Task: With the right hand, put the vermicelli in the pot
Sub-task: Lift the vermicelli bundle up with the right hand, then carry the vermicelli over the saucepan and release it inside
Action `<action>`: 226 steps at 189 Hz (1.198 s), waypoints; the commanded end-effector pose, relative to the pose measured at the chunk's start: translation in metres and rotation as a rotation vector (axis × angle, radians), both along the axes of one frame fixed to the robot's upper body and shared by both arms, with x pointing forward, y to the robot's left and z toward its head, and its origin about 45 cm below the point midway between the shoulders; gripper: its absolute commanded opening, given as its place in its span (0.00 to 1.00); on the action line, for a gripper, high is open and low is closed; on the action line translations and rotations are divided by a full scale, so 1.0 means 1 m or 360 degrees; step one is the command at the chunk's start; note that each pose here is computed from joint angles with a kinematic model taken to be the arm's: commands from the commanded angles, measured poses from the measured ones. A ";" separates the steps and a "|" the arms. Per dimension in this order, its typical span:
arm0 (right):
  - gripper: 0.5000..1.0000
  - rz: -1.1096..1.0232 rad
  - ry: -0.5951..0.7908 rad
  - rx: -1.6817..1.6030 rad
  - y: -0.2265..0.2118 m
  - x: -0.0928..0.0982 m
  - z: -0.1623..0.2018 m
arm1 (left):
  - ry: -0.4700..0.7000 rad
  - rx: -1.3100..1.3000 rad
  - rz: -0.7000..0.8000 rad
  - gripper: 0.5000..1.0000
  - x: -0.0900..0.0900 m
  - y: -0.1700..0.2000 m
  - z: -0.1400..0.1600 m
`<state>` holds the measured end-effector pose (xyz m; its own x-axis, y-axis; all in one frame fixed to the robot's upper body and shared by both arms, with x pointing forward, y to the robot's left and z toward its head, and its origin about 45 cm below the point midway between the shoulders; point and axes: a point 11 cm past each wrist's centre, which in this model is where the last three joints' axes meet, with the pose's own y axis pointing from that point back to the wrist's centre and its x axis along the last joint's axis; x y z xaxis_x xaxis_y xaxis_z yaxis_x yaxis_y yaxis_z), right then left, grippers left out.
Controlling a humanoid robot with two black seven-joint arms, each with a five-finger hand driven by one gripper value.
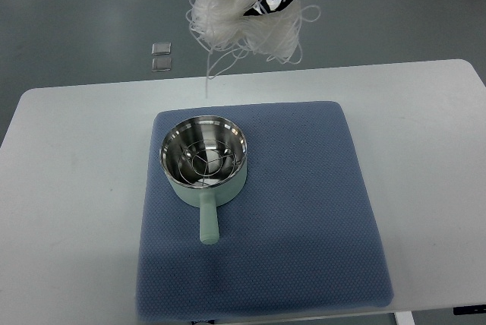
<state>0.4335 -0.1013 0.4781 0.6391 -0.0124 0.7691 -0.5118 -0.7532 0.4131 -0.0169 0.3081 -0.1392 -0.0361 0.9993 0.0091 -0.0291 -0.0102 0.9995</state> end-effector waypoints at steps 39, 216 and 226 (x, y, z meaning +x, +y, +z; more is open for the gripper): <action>0.00 0.0089 0.0116 -0.0151 0.082 0.007 -0.088 | -0.0003 0.0010 0.0002 1.00 0.001 0.002 0.000; 0.68 -0.0018 0.0315 -0.0187 0.081 -0.001 -0.219 | -0.0003 0.0015 0.0004 1.00 0.001 0.003 0.000; 0.74 -0.0035 0.0308 -0.0183 0.079 0.002 -0.220 | -0.0002 0.0015 0.0002 1.00 0.001 0.003 0.000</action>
